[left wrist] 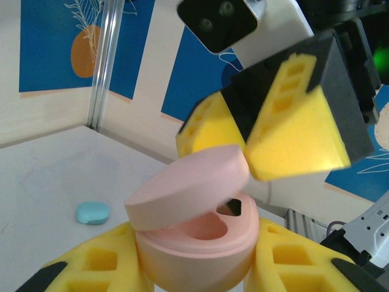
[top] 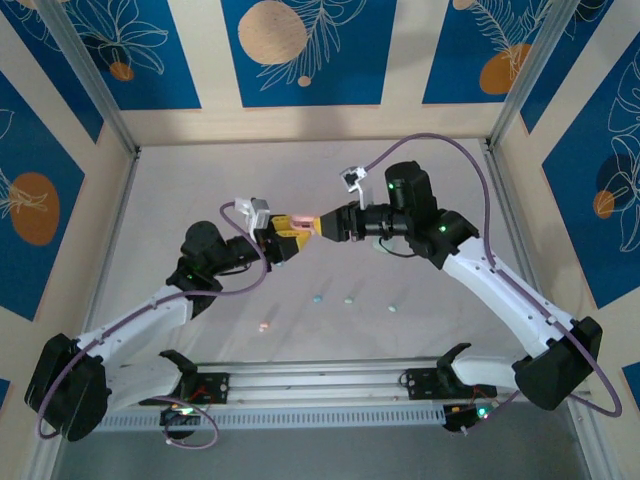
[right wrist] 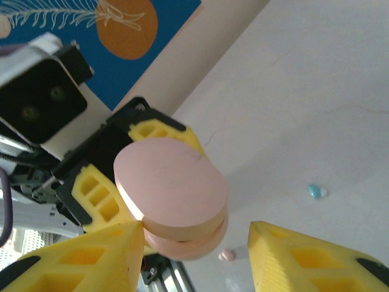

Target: Insert the wireless bluetooth earbuds into the charging case

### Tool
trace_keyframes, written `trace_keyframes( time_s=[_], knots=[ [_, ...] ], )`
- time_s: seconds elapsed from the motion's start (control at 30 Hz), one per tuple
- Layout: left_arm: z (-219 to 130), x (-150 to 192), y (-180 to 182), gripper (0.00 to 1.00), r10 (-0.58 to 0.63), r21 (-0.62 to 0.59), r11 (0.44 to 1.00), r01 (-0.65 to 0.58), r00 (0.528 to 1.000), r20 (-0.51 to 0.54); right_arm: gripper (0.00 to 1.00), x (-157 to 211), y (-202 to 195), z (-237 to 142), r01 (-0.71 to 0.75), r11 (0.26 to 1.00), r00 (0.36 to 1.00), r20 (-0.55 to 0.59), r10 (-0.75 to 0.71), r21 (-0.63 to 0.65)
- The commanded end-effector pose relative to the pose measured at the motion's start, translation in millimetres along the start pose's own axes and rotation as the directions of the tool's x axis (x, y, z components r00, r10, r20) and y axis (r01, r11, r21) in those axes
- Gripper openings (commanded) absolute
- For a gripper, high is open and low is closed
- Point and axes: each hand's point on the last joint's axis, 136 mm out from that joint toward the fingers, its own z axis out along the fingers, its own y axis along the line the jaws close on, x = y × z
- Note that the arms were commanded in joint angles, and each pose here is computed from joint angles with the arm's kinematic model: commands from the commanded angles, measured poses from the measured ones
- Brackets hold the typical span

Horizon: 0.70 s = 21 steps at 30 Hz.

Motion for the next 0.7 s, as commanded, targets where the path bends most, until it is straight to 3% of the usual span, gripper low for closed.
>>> trace_keyframes(
  time_s=[0.0, 0.4, 0.57, 0.67],
  knots=[
    [-2, -21, -26, 0.22, 0.078, 0.11, 0.99, -0.084, 0.995, 0.059, 0.49, -12, -10, 3, -0.024, 0.999, 0.999, 0.026, 0.023, 0.048],
    [-3, -18, -21, 0.23, 0.103, 0.074, 0.992, -0.107, 0.993, 0.056, 0.5, -16, -15, 0, -0.059, 0.995, 0.998, 0.03, 0.057, 0.086],
    [-5, -13, 0, 0.23, 0.121, -0.047, 0.992, -0.119, 0.992, 0.037, 0.53, -18, 7, -13, -0.054, 0.998, 0.998, 0.032, 0.053, 0.022],
    [-8, -10, 10, 0.23, 0.149, -0.114, 0.983, -0.145, 0.988, 0.029, 0.54, -16, 3, -25, -0.074, 0.994, 0.996, 0.048, 0.07, 0.076]
  ],
)
